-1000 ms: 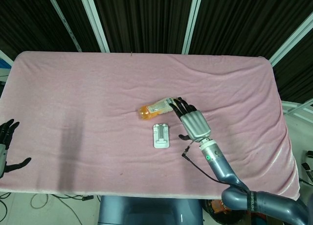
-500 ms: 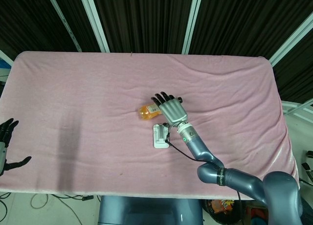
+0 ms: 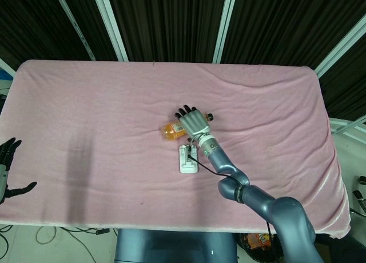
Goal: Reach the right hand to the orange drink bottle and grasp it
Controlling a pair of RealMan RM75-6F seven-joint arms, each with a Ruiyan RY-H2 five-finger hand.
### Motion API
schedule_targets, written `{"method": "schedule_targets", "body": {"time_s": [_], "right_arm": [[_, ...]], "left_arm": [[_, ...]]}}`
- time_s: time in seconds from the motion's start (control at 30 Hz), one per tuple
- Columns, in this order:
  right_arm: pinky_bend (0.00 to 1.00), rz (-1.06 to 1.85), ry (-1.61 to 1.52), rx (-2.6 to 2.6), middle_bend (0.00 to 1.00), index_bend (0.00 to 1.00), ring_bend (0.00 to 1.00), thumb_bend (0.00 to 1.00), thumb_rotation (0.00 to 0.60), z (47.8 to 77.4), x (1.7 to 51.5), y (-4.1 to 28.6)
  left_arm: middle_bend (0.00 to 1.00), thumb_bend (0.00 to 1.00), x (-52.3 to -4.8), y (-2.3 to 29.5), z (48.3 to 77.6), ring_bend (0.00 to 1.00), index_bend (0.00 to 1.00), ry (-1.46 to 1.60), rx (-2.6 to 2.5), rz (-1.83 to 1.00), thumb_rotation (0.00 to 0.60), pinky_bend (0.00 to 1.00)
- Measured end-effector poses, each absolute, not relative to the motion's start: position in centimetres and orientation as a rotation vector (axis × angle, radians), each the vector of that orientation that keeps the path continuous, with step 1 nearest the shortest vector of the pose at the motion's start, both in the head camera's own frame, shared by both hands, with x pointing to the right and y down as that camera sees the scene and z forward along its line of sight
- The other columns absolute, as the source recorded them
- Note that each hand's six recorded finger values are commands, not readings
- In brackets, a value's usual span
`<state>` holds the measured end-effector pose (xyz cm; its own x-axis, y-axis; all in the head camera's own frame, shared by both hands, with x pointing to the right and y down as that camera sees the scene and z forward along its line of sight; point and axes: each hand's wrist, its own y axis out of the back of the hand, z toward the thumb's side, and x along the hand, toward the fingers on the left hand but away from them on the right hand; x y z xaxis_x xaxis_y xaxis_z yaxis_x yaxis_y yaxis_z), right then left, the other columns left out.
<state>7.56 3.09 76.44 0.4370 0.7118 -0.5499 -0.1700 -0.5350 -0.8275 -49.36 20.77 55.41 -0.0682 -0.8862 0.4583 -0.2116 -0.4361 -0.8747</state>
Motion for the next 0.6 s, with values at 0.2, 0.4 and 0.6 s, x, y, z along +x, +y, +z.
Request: {"method": "schedule_targets", "body": {"time_s": [0.2, 0.4, 0.6], "right_arm": [[0.5, 1.239, -0.442, -1.811, 0.61, 0.64, 0.48, 0.43, 0.6, 77.7, 7.4, 4.0], [0.65, 1.156, -0.519, -1.843, 0.72, 0.77, 0.62, 0.48, 0.6, 76.4, 6.9, 4.0], [0.65, 1.026, -0.645, -1.904, 0.73, 0.78, 0.63, 0.48, 0.6, 73.1, 6.6, 4.1]], "left_arm": [[0.0, 0.0, -49.3, 20.8, 55.4, 0.0, 0.0, 1.187, -1.649, -1.548, 0.6, 0.0], [0.0, 0.0, -49.2, 20.8, 55.3, 0.0, 0.0, 1.192, -1.652, -1.535, 0.6, 0.0], [0.0, 0.0, -49.1, 20.9, 55.0, 0.0, 0.0, 1.189, -1.648, -1.521, 0.6, 0.0]]}}
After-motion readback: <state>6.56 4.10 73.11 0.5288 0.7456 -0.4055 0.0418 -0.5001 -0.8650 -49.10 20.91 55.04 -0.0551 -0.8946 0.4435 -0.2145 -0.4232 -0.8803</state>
